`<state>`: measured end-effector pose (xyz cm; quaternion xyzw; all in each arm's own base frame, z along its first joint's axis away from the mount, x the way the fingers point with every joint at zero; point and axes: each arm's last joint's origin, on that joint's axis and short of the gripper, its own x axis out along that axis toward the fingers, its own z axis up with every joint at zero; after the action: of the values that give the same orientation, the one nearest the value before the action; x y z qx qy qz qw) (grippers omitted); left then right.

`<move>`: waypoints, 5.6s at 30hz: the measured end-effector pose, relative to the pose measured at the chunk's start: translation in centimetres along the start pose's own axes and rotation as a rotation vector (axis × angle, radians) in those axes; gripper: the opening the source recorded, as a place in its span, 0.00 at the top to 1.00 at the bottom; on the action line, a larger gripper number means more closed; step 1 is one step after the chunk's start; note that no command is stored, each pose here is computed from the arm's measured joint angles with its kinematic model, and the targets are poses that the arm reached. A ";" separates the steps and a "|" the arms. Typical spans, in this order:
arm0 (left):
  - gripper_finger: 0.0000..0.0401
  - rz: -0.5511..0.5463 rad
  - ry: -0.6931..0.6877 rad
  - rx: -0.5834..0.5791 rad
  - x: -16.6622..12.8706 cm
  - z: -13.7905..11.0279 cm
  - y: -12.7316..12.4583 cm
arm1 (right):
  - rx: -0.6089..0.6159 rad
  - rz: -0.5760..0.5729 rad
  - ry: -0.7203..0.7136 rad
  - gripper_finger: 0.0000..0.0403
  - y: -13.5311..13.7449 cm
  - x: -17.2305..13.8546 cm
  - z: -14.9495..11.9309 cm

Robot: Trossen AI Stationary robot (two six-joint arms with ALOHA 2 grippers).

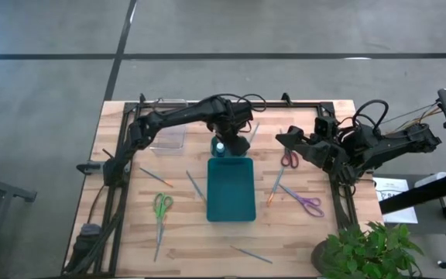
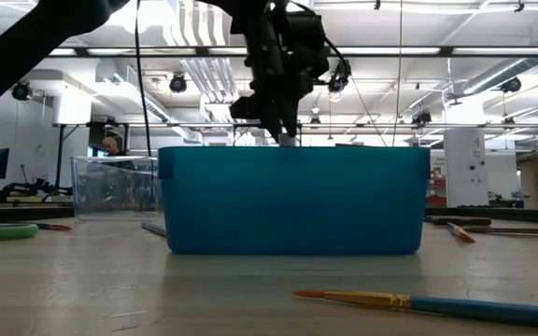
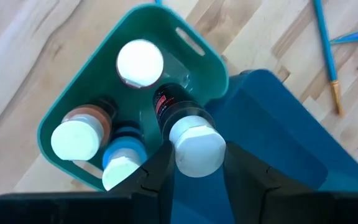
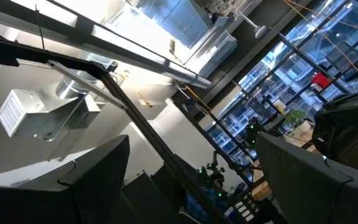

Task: Pick & Place Paint Supplies
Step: Put the black paint bottle into the green bin, then put the green scissors into the transparent bin

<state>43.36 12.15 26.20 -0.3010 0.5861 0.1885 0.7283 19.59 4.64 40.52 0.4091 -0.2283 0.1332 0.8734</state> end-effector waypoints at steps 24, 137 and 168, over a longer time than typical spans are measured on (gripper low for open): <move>0.73 -0.008 -0.003 0.001 0.2 0.2 0.3 | -0.007 0.004 -0.007 0.15 0.2 -0.1 0.2; 0.40 -0.092 -0.008 0.126 -1.1 -0.7 1.1 | -0.014 0.009 -0.008 0.15 0.2 -0.2 0.3; 0.40 -0.177 0.202 0.557 -8.4 -26.9 -0.7 | -0.039 0.060 -0.040 0.15 0.6 -0.2 0.6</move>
<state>21.86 -5.49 30.94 -0.1570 0.6562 -0.0745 0.7343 18.99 4.53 41.20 0.3876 -0.2606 0.1468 0.8719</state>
